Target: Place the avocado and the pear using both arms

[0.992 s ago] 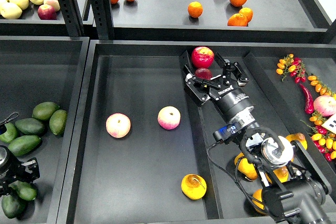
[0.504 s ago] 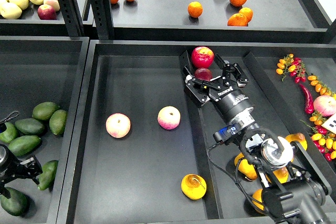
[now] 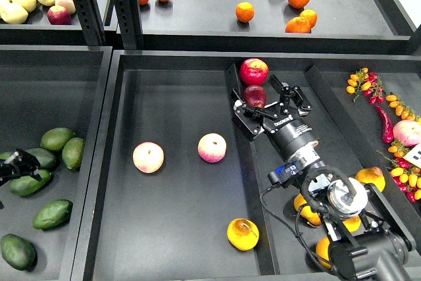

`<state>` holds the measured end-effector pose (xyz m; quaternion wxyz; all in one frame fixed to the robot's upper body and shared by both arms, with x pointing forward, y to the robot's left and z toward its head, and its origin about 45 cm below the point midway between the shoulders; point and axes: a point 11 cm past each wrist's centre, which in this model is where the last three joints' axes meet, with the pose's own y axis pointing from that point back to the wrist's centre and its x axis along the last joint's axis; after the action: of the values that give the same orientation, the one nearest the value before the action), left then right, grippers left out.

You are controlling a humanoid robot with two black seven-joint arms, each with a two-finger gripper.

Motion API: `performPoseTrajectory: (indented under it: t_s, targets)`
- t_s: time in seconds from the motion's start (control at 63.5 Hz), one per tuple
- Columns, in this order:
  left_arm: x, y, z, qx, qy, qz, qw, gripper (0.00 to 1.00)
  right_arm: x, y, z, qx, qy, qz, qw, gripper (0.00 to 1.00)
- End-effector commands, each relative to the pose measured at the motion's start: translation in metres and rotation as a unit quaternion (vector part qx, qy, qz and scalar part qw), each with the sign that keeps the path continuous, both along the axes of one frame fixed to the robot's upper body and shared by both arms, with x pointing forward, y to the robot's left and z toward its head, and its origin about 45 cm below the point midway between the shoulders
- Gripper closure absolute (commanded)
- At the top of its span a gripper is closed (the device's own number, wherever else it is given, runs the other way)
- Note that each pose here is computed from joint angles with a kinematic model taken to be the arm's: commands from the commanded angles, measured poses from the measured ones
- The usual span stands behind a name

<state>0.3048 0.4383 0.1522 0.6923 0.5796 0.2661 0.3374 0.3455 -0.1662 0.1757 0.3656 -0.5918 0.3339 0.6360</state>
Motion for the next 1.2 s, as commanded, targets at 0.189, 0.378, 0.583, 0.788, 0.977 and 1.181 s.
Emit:
performPoseTrajectory:
  t_s: [0.189, 0.378, 0.583, 0.788, 0.977, 1.181]
  targets:
    - [0.023, -0.008, 0.018, -0.042, -0.045, 0.032, 0.998, 0.02, -0.008, 0.005, -0.009, -0.003, 0.013, 0.008, 1.0, 0.0]
    - [0.037, -0.014, 0.028, -0.078, -0.068, 0.065, 0.992, 0.01, -0.011, 0.004, -0.014, -0.007, 0.018, 0.008, 1.0, 0.0]
    - [0.052, -0.018, 0.038, -0.137, -0.094, 0.121, 0.979, 0.01, -0.017, 0.002, -0.021, -0.008, 0.028, 0.006, 1.0, 0.0]
    - [0.081, -0.047, 0.048, -0.227, -0.124, 0.166, 0.952, 0.01, -0.03, 0.005, -0.035, -0.01, 0.048, 0.011, 0.999, 0.0]
    - [0.103, -0.074, 0.068, -0.32, -0.155, 0.193, 0.915, 0.01, -0.039, 0.005, -0.042, -0.011, 0.054, 0.014, 0.998, 0.0]
    - [0.105, -0.084, 0.073, -0.419, -0.17, 0.239, 0.86, 0.01, -0.049, 0.009, -0.045, -0.006, 0.059, 0.045, 0.997, 0.0]
